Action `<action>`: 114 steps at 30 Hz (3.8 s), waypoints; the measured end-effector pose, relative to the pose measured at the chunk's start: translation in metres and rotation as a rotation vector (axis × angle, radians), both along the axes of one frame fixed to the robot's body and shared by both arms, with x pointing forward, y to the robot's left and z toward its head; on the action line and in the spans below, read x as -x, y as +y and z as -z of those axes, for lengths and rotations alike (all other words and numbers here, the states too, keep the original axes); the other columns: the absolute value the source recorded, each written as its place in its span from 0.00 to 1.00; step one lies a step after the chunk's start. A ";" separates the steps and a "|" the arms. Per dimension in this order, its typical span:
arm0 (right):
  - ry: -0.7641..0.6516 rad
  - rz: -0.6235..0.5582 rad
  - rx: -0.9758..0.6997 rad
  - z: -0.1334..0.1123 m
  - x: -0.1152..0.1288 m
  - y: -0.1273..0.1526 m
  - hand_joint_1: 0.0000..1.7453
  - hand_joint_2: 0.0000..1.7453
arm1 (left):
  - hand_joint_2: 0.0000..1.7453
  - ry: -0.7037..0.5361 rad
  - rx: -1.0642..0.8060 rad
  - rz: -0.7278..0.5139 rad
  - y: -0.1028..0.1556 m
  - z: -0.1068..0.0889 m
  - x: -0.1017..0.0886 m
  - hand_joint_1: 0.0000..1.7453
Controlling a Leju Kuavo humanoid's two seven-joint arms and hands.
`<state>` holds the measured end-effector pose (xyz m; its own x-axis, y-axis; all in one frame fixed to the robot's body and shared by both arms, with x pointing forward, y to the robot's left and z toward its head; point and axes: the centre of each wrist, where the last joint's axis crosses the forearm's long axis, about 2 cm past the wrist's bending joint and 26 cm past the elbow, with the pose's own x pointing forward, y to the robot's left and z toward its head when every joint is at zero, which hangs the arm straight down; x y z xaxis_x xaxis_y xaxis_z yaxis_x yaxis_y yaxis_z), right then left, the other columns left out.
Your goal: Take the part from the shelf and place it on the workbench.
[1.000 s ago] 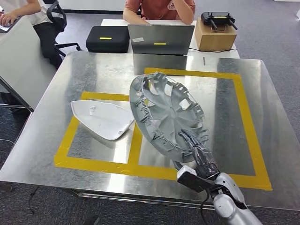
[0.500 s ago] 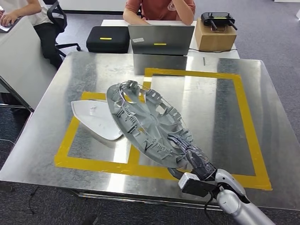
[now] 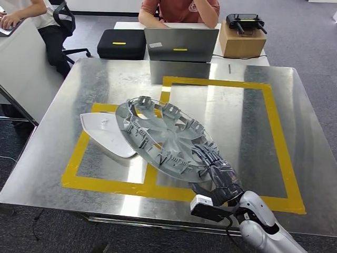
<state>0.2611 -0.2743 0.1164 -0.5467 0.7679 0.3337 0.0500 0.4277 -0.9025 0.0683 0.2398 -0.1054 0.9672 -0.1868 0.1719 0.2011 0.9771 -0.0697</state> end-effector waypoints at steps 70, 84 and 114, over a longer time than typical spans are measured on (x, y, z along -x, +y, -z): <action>-0.673 0.533 0.474 -0.083 0.008 -0.053 0.00 1.00 | 0.00 0.026 0.015 -0.131 -0.015 0.000 0.012 0.00; -0.577 0.493 0.431 -0.056 0.022 -0.032 0.00 1.00 | 0.00 0.025 0.029 -0.128 -0.016 0.000 0.014 0.00; -0.474 0.534 0.419 -0.040 0.036 -0.033 0.00 1.00 | 0.00 0.032 0.025 -0.124 -0.016 0.001 0.018 0.00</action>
